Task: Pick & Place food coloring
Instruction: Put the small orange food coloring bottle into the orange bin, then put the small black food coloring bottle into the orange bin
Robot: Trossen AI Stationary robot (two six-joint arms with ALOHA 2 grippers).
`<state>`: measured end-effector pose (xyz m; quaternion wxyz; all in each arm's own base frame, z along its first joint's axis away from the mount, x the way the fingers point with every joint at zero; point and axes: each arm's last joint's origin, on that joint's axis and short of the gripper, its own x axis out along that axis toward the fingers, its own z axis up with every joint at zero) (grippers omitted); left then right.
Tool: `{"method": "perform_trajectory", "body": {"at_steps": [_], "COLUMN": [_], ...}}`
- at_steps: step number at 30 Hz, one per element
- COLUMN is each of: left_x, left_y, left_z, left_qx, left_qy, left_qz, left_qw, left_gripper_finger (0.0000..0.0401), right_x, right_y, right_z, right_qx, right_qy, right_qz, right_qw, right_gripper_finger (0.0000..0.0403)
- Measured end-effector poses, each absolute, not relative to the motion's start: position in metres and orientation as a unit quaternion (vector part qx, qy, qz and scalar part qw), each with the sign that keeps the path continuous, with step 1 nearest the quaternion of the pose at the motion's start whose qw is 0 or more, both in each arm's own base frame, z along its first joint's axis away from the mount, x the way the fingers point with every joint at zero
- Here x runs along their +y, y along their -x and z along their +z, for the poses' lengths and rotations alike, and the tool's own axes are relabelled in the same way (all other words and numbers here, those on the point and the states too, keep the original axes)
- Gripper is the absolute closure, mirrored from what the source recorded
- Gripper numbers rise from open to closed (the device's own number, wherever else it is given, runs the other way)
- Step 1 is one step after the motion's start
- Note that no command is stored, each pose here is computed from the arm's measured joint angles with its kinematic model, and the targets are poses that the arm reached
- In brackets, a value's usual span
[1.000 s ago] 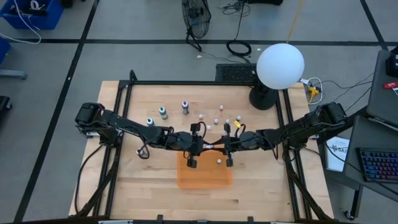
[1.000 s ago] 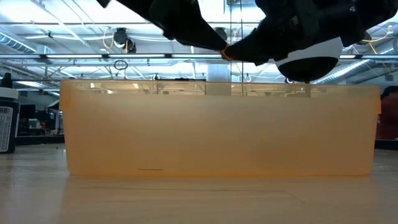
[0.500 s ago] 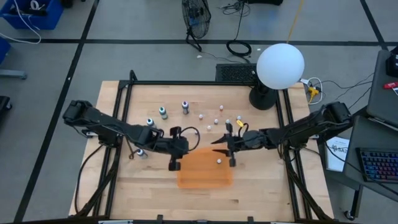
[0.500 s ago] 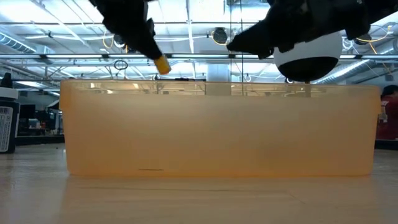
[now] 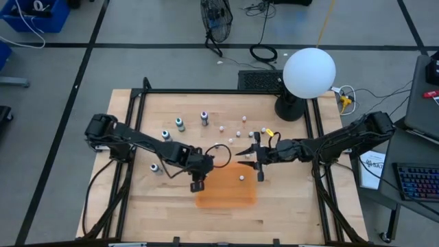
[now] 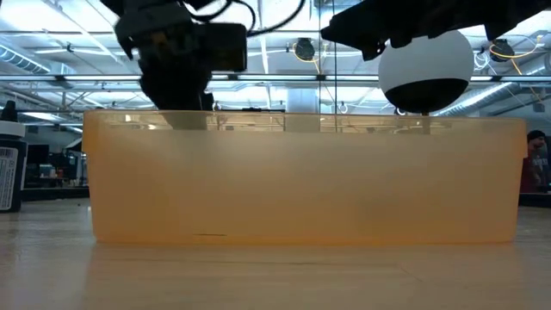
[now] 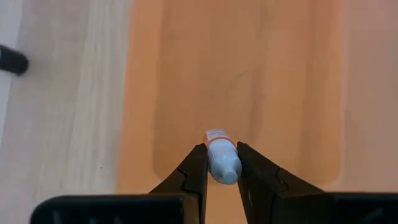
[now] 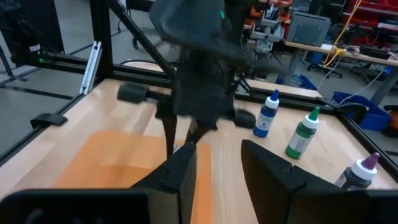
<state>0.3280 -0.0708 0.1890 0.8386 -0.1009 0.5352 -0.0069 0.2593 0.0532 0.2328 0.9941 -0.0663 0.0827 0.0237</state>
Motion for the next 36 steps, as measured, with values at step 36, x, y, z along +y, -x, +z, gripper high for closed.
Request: {"method": "perform_trajectory", "body": {"at_steps": [36], "left_x": [-0.059], "left_y": [-0.319], "left_z": [0.267], "left_qx": [0.473], "left_qy": [0.049], "left_qz": [0.011], "left_qw": [0.88], "left_gripper_finger": [0.0214], "right_x": [0.053], "right_y": [-0.259], "right_z": [0.23], "right_qx": [0.095], "right_qy": [0.069], "right_qz": [0.024], "right_qw": [0.993], "right_gripper_finger": [0.0293]}}
